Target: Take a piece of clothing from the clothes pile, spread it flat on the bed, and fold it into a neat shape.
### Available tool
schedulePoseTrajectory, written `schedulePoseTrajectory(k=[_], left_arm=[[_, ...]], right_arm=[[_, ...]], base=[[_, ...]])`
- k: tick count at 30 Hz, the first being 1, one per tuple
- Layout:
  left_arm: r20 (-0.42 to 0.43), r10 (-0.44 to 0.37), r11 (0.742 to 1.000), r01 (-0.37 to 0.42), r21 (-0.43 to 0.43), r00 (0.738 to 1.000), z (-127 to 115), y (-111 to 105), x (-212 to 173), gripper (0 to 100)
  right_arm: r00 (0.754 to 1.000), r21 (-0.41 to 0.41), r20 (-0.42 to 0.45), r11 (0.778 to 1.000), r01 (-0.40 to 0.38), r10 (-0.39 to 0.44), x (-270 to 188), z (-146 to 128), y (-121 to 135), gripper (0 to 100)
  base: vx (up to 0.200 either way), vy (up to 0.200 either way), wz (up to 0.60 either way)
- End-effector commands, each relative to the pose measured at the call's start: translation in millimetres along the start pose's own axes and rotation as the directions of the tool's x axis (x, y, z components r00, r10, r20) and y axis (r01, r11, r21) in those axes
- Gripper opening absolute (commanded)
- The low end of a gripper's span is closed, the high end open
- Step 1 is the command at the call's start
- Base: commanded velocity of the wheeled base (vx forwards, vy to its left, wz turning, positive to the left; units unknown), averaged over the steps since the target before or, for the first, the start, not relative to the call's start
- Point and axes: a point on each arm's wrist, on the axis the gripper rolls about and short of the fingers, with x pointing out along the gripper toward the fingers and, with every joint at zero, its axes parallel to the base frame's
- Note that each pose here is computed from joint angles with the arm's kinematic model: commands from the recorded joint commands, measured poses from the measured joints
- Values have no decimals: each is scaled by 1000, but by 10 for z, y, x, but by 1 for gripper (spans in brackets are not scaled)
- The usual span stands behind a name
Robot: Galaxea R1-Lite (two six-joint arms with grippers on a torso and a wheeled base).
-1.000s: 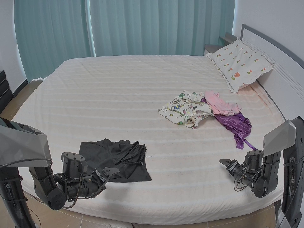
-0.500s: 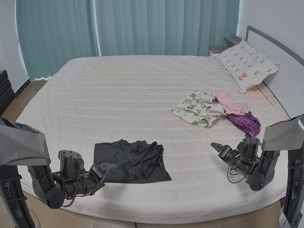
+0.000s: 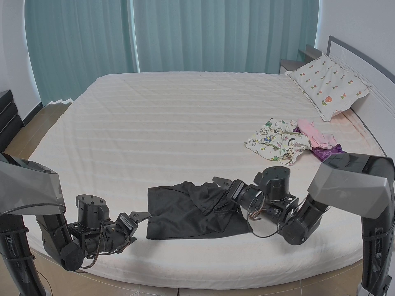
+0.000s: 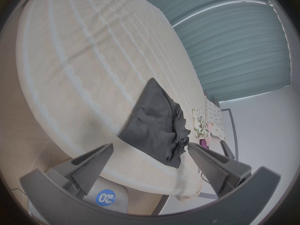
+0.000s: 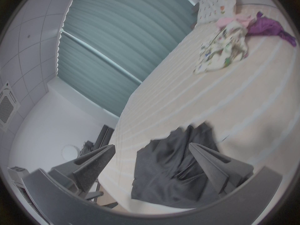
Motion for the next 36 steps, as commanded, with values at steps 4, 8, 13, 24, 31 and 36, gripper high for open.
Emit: schedulePoseTrajectory(k=[4, 8, 13, 24, 31, 36], left_arm=[[2, -2, 1000, 2, 3, 1000, 1, -8, 16, 100], [2, -2, 1000, 2, 6, 1000, 1, -8, 16, 100], [3, -4, 1000, 4, 8, 1000, -1, -11, 21, 100], [10, -12, 1000, 12, 12, 1000, -2, -3, 52, 100], [10, -10, 1000, 10, 18, 1000, -7, -2, 55, 100], [10, -10, 1000, 10, 18, 1000, -7, -2, 55, 100]], right_arm=[[990, -19, -139, 1000, -6, 4, 158, -590, 29, 100], [990, -27, -139, 1000, 14, -18, 202, -600, -60, 100], [991, -36, -123, 998, 53, -57, 313, -513, -201, 100], [988, -57, -62, 989, 138, -141, 493, -444, -308, 100], [993, -29, 29, 993, 118, -117, 547, -225, -324, 100], [990, -16, 63, 992, 127, -125, 558, -99, -406, 100]], base=[[0, 200, 0], [0, 50, 0], [0, 0, 0], [0, 0, 0], [0, 0, 0], [0, 0, 0]])
